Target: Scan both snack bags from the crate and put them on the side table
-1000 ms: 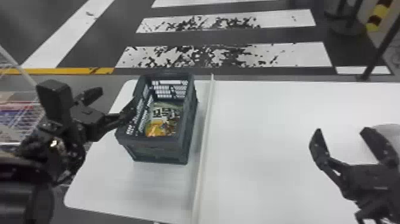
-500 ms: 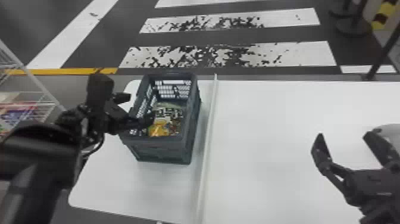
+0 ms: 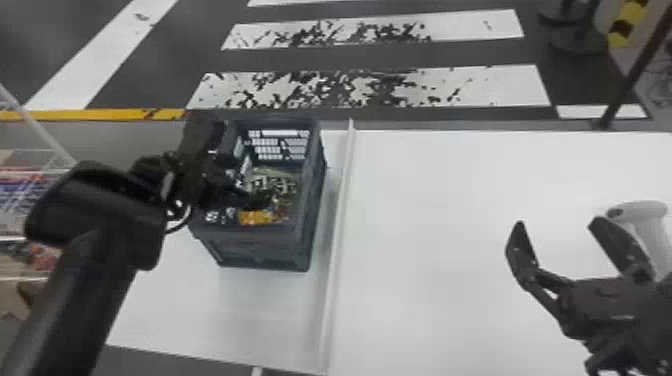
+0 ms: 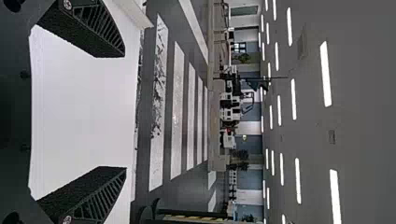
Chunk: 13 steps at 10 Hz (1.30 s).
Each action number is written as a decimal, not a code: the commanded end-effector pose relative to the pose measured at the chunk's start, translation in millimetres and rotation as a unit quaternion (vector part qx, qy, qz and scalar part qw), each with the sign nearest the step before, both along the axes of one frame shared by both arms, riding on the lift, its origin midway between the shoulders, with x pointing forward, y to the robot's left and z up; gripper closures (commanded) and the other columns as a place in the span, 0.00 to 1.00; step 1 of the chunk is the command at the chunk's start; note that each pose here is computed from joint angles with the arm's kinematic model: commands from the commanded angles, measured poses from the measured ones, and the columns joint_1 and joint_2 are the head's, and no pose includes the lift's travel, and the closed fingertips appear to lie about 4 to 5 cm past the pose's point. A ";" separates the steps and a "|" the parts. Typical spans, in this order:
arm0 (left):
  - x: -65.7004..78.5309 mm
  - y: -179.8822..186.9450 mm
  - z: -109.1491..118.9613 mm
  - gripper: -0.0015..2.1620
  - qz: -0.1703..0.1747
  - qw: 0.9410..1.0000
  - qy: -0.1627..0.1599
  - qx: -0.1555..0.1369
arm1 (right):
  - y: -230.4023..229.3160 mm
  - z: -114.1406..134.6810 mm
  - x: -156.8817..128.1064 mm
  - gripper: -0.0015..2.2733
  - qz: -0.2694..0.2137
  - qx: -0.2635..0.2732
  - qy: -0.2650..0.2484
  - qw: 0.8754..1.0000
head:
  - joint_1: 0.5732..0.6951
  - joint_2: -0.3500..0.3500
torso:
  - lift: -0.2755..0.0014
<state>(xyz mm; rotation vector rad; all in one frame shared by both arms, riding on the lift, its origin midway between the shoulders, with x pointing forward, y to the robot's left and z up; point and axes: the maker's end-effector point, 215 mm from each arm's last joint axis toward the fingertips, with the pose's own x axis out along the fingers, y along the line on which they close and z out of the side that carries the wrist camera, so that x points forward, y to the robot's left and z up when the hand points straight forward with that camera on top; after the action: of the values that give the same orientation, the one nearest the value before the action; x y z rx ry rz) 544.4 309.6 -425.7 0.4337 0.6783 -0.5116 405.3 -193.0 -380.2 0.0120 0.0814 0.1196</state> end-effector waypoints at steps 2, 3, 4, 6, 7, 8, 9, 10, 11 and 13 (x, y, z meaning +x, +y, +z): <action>12.0 -13.1 -22.0 0.04 -0.009 0.999 0.045 0.023 | -4.4 -3.4 -0.8 0.03 -0.003 -0.003 0.008 1.000 | 1.00 0.69 | 0.68; 14.2 -16.0 -31.8 0.04 -0.009 0.997 0.066 0.033 | -7.0 -4.4 -0.5 0.03 -0.004 -0.004 0.011 1.000 | 1.00 0.68 | 0.68; 18.1 -21.2 -41.0 0.04 -0.007 0.996 0.081 0.041 | -9.5 -5.3 -0.3 0.02 -0.006 -0.004 0.013 1.000 | 1.00 0.66 | 0.68; 16.0 -17.2 -48.9 0.04 0.001 0.993 0.104 0.051 | -8.4 -9.2 7.2 0.02 -0.003 -0.003 0.024 1.000 | 1.00 0.64 | 0.68; 12.7 -12.1 -54.9 0.04 0.006 0.992 0.118 0.051 | -9.0 -10.8 9.5 0.02 -0.001 -0.004 0.028 1.000 | 1.00 0.64 | 0.68; 9.9 -2.4 -61.3 0.04 0.013 0.990 0.128 0.057 | -9.9 -13.2 11.9 0.02 0.001 0.002 0.032 0.999 | 1.00 0.65 | 0.68; 4.6 4.5 -71.8 0.04 0.019 0.988 0.140 0.062 | -9.2 -16.4 15.1 0.02 0.004 -0.001 0.038 0.999 | 1.00 0.66 | 0.68; -0.7 7.4 -81.8 0.04 0.021 0.986 0.150 0.067 | -8.7 -18.2 17.9 0.02 0.007 -0.003 0.040 0.999 | 1.00 0.67 | 0.68; -6.4 7.1 -94.2 0.04 0.023 0.984 0.162 0.075 | -5.3 -21.0 20.2 0.02 0.011 0.002 0.045 0.999 | 1.00 0.68 | 0.68; -10.7 -4.9 -107.2 0.21 0.012 0.979 0.191 0.070 | -7.5 -24.7 19.9 0.02 0.012 0.000 0.049 0.999 | 1.00 0.69 | 0.68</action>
<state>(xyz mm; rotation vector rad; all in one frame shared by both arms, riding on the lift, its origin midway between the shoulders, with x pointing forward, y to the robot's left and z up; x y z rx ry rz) 534.2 307.3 -529.7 0.4677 1.0819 -0.5271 425.0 -199.5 -403.6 0.0186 0.1774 0.1419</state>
